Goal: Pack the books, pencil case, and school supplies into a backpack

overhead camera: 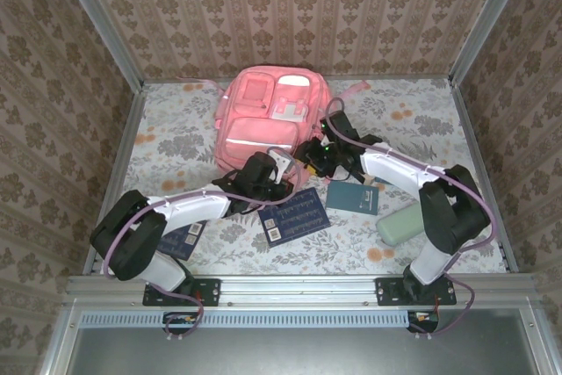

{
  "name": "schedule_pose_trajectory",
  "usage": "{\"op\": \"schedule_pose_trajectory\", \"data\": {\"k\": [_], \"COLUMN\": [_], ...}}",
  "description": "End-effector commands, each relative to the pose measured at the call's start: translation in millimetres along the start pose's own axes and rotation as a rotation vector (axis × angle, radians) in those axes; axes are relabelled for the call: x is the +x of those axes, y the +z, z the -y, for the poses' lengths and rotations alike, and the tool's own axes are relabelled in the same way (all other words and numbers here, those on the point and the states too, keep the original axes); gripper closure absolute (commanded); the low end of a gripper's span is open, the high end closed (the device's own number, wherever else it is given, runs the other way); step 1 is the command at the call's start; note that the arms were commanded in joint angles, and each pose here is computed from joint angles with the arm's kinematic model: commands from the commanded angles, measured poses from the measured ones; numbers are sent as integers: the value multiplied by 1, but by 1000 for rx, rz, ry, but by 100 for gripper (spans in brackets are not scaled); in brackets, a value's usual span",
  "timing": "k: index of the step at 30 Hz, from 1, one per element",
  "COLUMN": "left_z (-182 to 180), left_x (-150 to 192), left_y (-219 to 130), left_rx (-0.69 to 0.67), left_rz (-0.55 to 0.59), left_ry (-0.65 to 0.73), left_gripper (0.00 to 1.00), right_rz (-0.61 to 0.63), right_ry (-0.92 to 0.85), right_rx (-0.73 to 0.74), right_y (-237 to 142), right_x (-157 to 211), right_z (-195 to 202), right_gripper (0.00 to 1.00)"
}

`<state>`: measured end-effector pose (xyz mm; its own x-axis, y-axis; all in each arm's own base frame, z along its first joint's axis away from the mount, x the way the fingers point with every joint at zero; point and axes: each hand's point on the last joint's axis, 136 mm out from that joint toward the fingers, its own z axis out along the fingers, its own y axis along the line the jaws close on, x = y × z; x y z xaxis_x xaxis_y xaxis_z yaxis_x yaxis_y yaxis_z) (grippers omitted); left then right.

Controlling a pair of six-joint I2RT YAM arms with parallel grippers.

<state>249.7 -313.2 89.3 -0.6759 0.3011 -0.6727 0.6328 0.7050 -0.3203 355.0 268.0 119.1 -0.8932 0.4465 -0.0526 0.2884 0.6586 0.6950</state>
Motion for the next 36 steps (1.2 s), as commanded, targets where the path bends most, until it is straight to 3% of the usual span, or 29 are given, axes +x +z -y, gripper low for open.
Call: {"op": "schedule_pose_trajectory", "data": {"k": [1,4,6,8,9,17,24,31,36], "left_z": [20,21,20,16,13,-45,-104,-157,-150], "left_x": [-19,-17,-15,-14,-12,20,31,17,-4], "left_y": [-3,-2,-2,-3,-4,-25,-59,-65,-50], "left_rx": [53,46,36,15,-4,-181,-291,-371,-290], "left_rz": [38,30,20,6,-8,-162,-204,-220,-194], "left_ry": [33,40,42,41,41,-51,-155,-211,-191], "left_gripper": [100,100,100,100,100,100,100,100,100], "right_rz": [1,-11,-14,-6,2,107,164,211,215], "right_ry": [43,59,69,70,67,44,30,5,-40], "right_rx": [-5,28,51,73,83,109,113,127,110], "right_y": [9,14,16,15,13,-22,-49,-68,-73], "right_x": [-2,2,2,1,-1,-37,-68,-107,-129], "right_z": [-9,-1,5,10,13,28,39,43,34], "right_gripper": [53,62,76,96,100,100,100,100,100]}}
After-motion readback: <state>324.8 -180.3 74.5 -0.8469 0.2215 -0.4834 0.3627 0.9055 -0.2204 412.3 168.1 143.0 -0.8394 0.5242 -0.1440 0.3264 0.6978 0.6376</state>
